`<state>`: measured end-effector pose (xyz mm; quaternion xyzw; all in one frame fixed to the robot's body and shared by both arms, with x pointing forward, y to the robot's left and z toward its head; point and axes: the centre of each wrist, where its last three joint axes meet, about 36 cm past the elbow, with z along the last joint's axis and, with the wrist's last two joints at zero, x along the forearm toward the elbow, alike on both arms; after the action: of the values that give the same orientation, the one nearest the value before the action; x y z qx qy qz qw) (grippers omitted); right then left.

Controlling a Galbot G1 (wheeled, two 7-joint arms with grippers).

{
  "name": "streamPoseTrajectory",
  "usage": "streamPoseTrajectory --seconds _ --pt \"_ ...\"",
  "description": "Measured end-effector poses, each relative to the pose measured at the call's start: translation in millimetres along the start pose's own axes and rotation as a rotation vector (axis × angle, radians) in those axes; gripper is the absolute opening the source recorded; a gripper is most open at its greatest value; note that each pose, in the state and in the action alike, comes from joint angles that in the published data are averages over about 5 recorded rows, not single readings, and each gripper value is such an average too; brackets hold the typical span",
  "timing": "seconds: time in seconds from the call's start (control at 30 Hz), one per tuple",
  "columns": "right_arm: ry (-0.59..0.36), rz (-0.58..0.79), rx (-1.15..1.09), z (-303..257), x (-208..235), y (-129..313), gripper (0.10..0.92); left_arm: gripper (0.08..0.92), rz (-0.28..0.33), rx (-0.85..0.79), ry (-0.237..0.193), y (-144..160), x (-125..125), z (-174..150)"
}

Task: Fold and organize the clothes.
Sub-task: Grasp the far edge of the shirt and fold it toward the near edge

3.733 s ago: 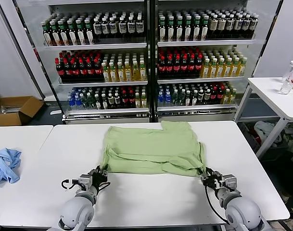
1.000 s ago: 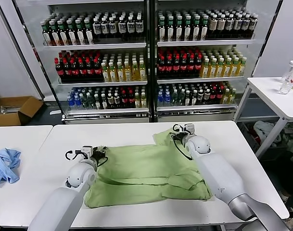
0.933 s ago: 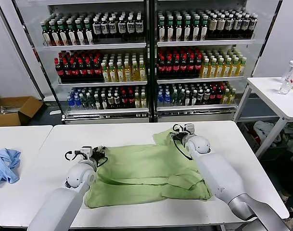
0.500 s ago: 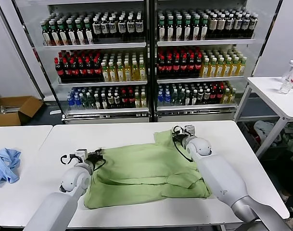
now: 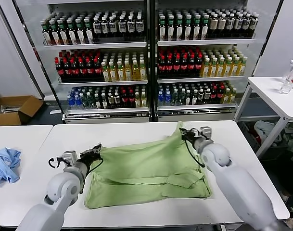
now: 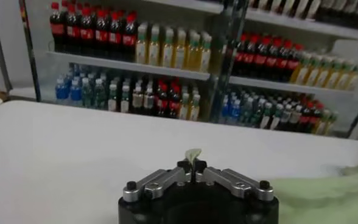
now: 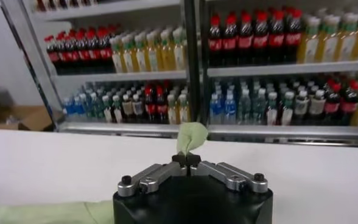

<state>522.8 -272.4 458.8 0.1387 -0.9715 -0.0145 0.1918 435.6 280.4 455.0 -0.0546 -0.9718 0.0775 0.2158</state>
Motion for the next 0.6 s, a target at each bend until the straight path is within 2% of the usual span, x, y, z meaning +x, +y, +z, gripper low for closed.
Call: streamPoseTrajectory --seconds 0.13,0.33,0.47,0.6 --pt "0.007 0.006 -0.001 16 37 3 0.107 0.091 0.017 -0.014 0.014 -2 21 8" --pt "0.057 0.015 0.013 44 77 17 0.129 0.103 0.027 -0.062 0.068 -6 39 28" --pt "0.071 0.025 0.028 55 96 27 0.233 0.185 0.029 -0.114 0.085 -11 46 42" --pt "0.076 0.034 0.044 62 115 33 0.345 0.298 0.005 -0.173 0.07 -18 53 52"
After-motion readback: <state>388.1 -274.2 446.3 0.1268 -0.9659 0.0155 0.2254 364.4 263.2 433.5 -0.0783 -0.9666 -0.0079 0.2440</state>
